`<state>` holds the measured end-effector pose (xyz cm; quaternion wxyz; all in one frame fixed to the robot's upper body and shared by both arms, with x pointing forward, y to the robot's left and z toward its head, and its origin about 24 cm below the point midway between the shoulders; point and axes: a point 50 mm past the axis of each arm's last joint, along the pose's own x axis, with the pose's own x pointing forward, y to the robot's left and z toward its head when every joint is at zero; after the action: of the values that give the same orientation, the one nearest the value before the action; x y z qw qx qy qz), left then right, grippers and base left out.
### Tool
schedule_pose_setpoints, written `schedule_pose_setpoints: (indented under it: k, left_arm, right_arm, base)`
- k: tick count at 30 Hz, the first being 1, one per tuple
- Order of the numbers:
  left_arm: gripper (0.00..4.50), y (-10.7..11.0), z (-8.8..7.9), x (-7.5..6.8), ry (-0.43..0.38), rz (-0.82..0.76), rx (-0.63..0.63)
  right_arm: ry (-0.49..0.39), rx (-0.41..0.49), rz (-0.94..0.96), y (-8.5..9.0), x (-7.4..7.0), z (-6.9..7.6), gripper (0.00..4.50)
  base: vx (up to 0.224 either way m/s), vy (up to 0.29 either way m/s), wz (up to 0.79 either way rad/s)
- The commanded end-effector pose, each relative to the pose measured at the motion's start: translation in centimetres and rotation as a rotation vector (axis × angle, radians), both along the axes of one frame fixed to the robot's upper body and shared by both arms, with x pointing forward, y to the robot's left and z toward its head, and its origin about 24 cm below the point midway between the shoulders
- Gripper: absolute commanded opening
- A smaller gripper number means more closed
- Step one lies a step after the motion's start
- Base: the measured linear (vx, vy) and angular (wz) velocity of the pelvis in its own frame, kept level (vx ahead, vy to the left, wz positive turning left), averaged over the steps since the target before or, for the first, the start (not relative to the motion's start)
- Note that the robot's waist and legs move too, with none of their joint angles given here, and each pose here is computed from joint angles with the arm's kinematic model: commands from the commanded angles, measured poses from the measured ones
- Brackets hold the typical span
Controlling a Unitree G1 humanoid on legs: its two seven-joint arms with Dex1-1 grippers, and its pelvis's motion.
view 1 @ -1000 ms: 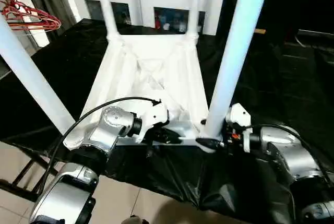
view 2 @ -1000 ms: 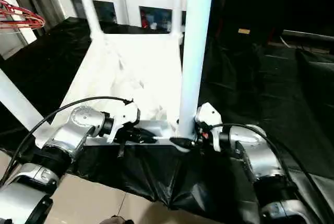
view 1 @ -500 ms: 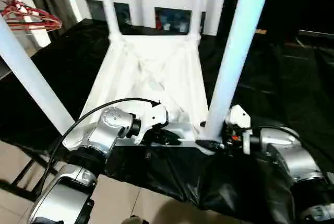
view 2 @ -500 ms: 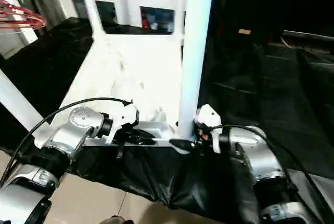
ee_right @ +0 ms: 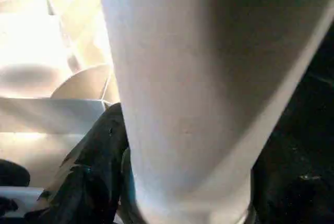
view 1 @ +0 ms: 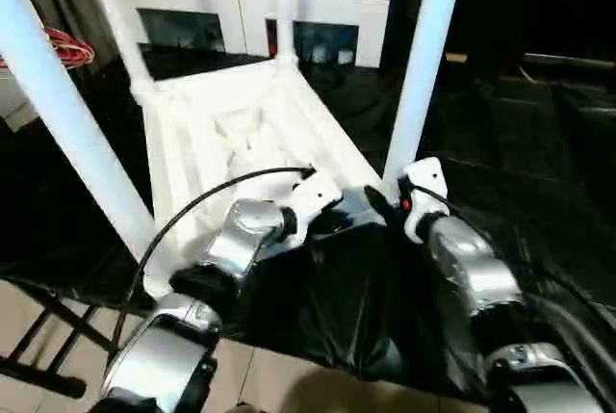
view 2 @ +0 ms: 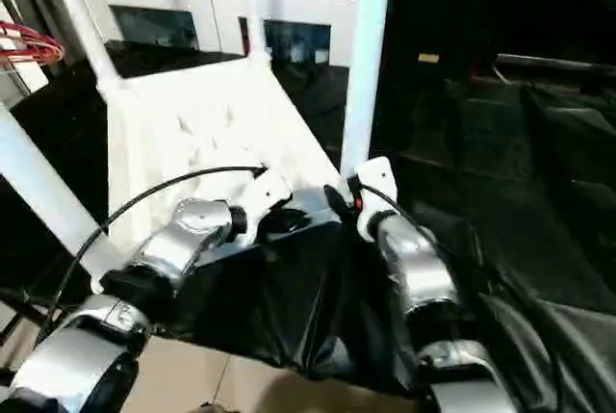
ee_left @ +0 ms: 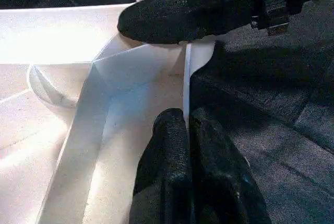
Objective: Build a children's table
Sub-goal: Rotate leg to tighten
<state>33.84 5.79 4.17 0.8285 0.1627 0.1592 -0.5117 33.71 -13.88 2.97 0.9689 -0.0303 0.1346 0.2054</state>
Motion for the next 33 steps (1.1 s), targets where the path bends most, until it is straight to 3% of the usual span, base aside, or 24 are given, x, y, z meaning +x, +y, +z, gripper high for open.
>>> schedule_pose_setpoints:
  k: [1,5,11,14,29,33]
  left_arm:
    - [0.00,-2.4,1.1,-0.1,-0.039,-0.024,-0.073]
    - [0.00,-2.2,1.2,-0.3,-0.043,-0.070,-0.081]
    - [0.00,-0.8,1.1,-0.6,-0.037,-0.131,-0.073]
    - [0.00,0.2,1.2,-0.9,-0.029,-0.201,-0.077]
    - [0.00,2.9,1.5,-1.5,0.017,-0.353,-0.055]
    - [0.00,3.2,1.5,-1.8,0.038,-0.384,-0.057]
  right_arm:
    - [0.111,0.053,0.144,4.0,-1.4,-2.0,3.43]
    - [0.090,0.032,0.157,3.8,-1.3,-1.8,3.88]
    - [0.053,0.019,0.269,2.1,-1.5,-0.7,3.88]
    - [0.028,-0.023,0.417,1.0,-2.2,-0.2,3.88]
    - [0.080,-0.022,0.818,-1.5,-5.3,0.9,3.88]
    - [0.103,-0.014,0.864,-1.7,-5.8,0.9,3.53]
  base:
    - [0.000,0.000,0.00]
    - [0.000,0.000,0.00]
    - [0.000,0.000,0.00]
    - [0.000,0.000,0.00]
    - [0.000,0.000,0.00]
    - [0.000,0.000,0.00]
